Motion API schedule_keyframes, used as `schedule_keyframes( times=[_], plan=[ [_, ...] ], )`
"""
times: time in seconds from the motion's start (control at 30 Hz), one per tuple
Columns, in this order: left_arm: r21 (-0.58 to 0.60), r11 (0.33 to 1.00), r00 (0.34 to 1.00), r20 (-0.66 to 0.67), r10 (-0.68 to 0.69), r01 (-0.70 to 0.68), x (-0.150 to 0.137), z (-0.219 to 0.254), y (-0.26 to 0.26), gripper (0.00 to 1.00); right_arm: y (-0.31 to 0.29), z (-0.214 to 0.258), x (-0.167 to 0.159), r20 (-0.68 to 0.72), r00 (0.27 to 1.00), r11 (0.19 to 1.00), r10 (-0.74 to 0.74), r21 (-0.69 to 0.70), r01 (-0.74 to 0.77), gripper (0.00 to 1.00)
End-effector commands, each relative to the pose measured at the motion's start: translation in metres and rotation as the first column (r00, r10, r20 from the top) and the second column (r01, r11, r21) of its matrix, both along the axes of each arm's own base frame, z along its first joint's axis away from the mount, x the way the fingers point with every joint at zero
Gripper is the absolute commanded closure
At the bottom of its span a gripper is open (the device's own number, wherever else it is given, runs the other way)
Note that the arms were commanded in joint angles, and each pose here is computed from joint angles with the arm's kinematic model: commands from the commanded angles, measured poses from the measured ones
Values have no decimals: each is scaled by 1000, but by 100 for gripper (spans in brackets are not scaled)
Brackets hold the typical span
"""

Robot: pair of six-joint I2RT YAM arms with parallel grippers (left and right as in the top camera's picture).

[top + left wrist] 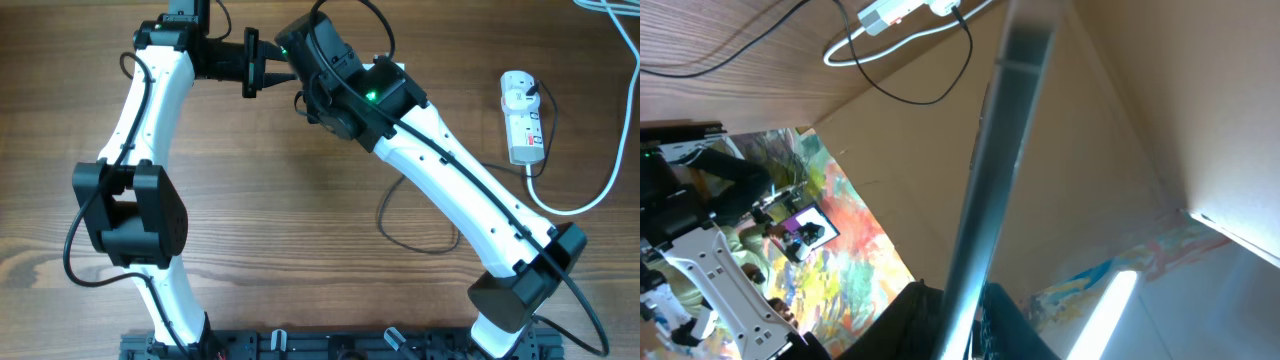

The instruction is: Plug charger to phone and switch on socket

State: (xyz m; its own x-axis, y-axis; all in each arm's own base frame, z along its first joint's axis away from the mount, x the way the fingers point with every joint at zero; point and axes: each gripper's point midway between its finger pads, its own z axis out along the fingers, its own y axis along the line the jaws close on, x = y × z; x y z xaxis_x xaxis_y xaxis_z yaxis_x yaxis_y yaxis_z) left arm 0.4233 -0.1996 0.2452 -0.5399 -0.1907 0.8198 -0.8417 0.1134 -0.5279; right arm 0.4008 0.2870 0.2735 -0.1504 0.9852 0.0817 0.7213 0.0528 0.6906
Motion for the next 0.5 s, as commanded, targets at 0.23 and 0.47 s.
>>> schedule_keyframes(
  times=[0.23, 0.47],
  plan=[
    [-8, 1000, 999, 35, -2, 2, -5, 16, 0, 82, 6, 11, -2, 6, 1000, 999, 16, 41, -16, 96],
    [-8, 1000, 999, 36, -2, 3, -5, 16, 0, 65, 6, 11, -2, 6, 1000, 999, 15, 41, -16, 96]
  ],
)
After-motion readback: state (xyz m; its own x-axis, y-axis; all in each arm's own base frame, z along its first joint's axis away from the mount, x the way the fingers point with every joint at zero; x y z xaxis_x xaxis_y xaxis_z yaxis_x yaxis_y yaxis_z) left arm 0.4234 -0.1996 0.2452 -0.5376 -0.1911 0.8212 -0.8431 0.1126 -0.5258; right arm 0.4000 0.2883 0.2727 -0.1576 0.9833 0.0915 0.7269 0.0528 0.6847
